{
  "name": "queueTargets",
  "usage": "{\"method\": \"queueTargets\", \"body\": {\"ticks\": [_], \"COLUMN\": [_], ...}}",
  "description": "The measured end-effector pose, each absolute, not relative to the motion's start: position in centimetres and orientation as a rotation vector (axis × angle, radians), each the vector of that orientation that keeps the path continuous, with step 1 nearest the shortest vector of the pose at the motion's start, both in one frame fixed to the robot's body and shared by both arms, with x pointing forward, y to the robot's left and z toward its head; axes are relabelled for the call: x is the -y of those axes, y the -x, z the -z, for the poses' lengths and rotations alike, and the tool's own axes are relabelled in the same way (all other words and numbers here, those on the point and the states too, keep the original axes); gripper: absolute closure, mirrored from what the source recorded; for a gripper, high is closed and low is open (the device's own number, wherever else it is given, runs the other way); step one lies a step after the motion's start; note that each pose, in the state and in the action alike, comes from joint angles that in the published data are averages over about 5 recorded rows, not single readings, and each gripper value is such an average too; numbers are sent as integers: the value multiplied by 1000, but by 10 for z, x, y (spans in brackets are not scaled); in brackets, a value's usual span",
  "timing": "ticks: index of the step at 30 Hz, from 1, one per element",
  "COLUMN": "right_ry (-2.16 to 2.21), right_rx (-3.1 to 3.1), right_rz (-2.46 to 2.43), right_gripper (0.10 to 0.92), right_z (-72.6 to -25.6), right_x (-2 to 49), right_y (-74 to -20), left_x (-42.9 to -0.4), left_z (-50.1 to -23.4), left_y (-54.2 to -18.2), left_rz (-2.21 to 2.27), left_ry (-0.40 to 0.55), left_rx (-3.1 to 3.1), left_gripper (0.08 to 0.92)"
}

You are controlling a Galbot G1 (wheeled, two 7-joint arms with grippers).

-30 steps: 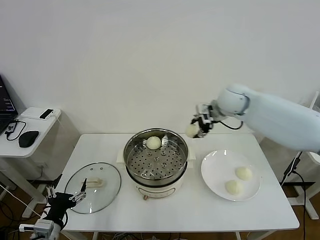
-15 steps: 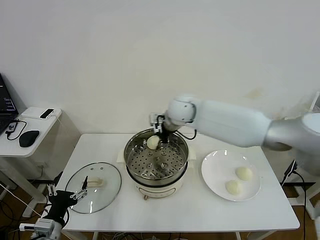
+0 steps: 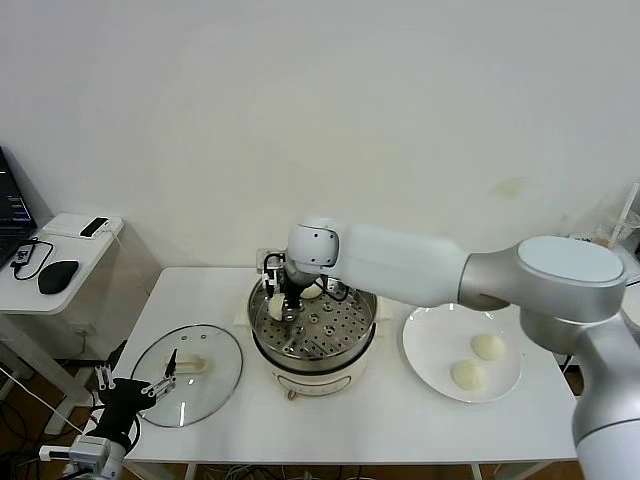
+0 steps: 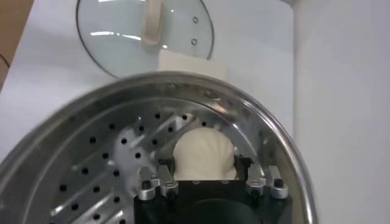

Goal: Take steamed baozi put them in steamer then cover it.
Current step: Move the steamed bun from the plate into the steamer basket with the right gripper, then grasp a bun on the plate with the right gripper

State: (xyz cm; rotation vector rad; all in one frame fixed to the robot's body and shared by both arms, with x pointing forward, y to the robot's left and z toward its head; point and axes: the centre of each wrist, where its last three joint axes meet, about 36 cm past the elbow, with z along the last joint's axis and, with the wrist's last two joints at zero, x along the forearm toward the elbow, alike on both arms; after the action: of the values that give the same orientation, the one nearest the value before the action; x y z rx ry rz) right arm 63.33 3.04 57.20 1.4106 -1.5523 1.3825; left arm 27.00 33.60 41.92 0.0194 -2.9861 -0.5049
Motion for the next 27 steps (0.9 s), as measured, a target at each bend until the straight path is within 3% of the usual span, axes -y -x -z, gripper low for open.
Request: {"method": "queueTargets", "body": {"ticks": [4, 11, 14, 21, 27], "right_ry": [-1397, -1389, -1400, -1434, -1431], "right_rx": [1551, 1546, 1538, 1494, 1461], "right_rz": [-1386, -1403, -1414, -1473, -1514], "right_gripper": [399, 237, 205, 199, 200], "right_z": [-571, -580, -593, -631, -655], "right_x": [-34, -31, -24, 17, 85], "right_y": [-635, -637, -640, -647, -650], "left_x": [-336, -336, -337, -339, -339], "left_z": [-419, -418, -417, -416, -415], "left_y": [-270, -270, -270, -271, -274], "left_rz": [504, 504, 506, 515, 515], "left_ry": [-18, -16, -13, -4, 6], "left_rx": [2985, 2984, 2978, 2975, 2975], "left_gripper": [177, 177, 177, 177, 177]}}
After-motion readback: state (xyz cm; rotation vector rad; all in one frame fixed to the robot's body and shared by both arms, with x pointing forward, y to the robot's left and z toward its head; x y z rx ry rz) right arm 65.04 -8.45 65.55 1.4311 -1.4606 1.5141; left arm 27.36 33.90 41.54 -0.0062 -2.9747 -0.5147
